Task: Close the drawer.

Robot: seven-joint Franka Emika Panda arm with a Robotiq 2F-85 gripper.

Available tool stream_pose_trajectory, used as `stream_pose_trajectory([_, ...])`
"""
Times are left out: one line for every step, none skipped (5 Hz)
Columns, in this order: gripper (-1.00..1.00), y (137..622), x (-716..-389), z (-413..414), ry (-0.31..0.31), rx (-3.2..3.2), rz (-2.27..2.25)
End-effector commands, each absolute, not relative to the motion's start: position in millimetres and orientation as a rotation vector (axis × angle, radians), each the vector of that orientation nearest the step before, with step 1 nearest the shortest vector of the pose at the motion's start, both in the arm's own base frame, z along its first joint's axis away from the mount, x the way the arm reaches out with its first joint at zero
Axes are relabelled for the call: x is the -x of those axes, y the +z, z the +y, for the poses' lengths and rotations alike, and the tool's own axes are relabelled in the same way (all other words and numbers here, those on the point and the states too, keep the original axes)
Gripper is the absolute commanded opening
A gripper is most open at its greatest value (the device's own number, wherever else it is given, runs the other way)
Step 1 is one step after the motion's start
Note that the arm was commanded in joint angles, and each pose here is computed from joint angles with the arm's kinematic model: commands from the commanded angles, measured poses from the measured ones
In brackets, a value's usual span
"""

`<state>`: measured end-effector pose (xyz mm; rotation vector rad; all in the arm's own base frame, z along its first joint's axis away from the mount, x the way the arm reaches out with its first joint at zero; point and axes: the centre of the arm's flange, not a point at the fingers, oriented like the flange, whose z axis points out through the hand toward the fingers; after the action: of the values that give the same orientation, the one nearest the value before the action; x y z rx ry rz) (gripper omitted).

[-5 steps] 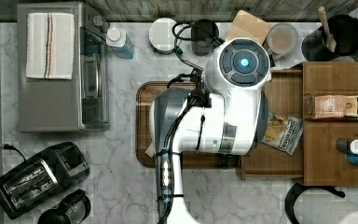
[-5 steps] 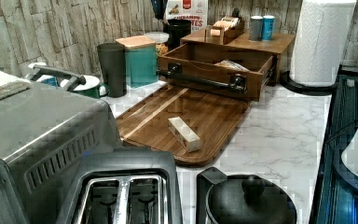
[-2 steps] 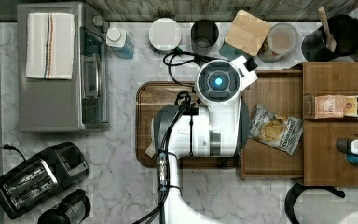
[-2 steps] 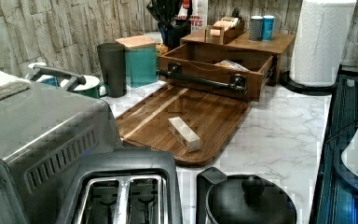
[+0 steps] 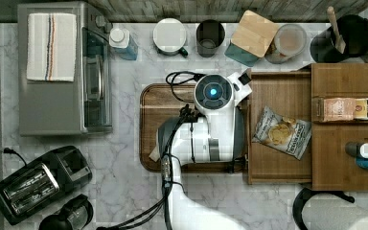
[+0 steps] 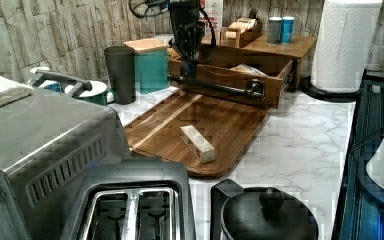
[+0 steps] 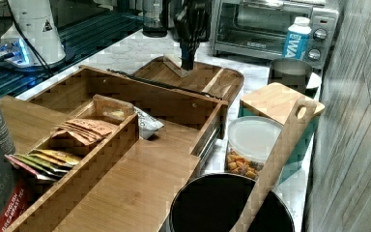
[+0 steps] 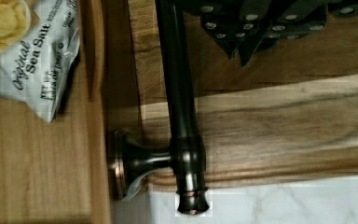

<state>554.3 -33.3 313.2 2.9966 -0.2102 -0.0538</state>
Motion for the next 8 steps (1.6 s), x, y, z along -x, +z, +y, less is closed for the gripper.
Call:
stream_pose_trajectory([-1.00, 303, -553, 13, 0.050, -3.010, -0.041])
stream_pose_trajectory([-1.00, 280, -552, -5, 0.037, -3.030, -0.012])
stream_pose_trajectory([-1.00, 269, -550, -15, -0.014, -3.037, -0.054])
stream_pose_trajectory([-1.00, 264, -544, -18, -0.102, -3.050, -0.135])
stream_pose_trajectory([-1.00, 258, -533, -9, -0.125, -3.049, -0.223])
stream_pose_trajectory([-1.00, 252, -527, -15, -0.119, -3.074, -0.213])
stream_pose_trajectory([-1.00, 247, -521, -42, -0.079, -3.101, -0.137])
stream_pose_trajectory([-1.00, 257, -518, -74, -0.101, -3.104, -0.108])
